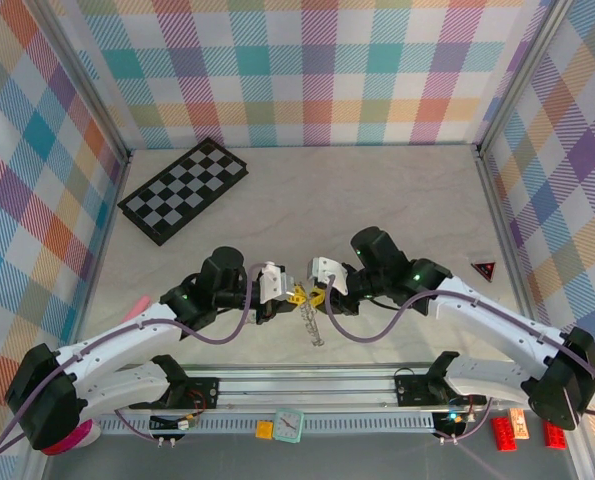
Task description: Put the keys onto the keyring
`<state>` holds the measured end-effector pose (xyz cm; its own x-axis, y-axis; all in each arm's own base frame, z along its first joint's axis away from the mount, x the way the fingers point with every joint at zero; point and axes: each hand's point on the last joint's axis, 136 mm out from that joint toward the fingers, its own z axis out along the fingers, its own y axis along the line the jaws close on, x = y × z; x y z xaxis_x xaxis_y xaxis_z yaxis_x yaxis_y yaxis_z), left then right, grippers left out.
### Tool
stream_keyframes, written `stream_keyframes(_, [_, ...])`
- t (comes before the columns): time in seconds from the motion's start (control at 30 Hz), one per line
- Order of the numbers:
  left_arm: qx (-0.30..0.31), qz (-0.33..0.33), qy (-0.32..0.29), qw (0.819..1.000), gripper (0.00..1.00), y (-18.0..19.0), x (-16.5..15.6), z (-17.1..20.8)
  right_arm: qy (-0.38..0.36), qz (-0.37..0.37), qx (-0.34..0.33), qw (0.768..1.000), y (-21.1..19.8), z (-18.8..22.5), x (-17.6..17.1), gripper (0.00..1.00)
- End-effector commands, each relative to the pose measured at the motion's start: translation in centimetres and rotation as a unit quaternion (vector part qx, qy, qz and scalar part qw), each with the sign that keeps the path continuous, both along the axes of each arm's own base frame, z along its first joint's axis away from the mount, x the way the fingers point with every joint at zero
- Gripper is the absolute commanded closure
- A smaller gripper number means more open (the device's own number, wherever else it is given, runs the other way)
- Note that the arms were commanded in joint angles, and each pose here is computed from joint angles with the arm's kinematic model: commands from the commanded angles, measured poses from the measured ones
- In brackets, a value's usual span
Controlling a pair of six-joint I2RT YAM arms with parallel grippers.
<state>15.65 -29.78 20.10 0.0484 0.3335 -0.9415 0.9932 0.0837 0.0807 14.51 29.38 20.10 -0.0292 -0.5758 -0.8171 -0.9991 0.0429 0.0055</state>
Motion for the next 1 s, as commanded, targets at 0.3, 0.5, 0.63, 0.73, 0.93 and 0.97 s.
stream_keyframes(0.3, [-0.066,0.000,-0.013,0.998,1.00,0.0,-0.7,1.2,-0.016,-0.028,0.036,0.999,-0.7,-0.4,0.0,0.66])
stream_keyframes(0.5, [-0.068,-0.009,-0.013,0.998,1.00,-0.1,-1.0,1.2,-0.025,-0.022,0.034,0.999,-0.5,-0.4,0.2,0.69])
stream_keyframes(0.63, [-0.067,-0.011,-0.013,0.998,1.00,-0.1,-1.1,1.2,-0.029,-0.022,0.024,0.999,-0.6,-0.7,0.4,0.74])
stream_keyframes(0.73, [-0.067,-0.013,-0.012,0.998,1.00,-0.1,-1.1,1.2,-0.034,-0.026,0.019,0.999,-0.7,-0.8,0.6,0.72])
stream_keyframes(0.93, [-0.056,-0.017,-0.010,0.998,1.00,-0.2,-1.1,0.8,-0.058,-0.031,0.026,0.998,-0.8,0.0,1.1,0.66])
stream_keyframes(0.97, [-0.056,-0.016,-0.010,0.998,1.00,-0.2,-1.0,0.8,-0.061,-0.027,0.023,0.997,-0.8,0.0,1.0,0.66])
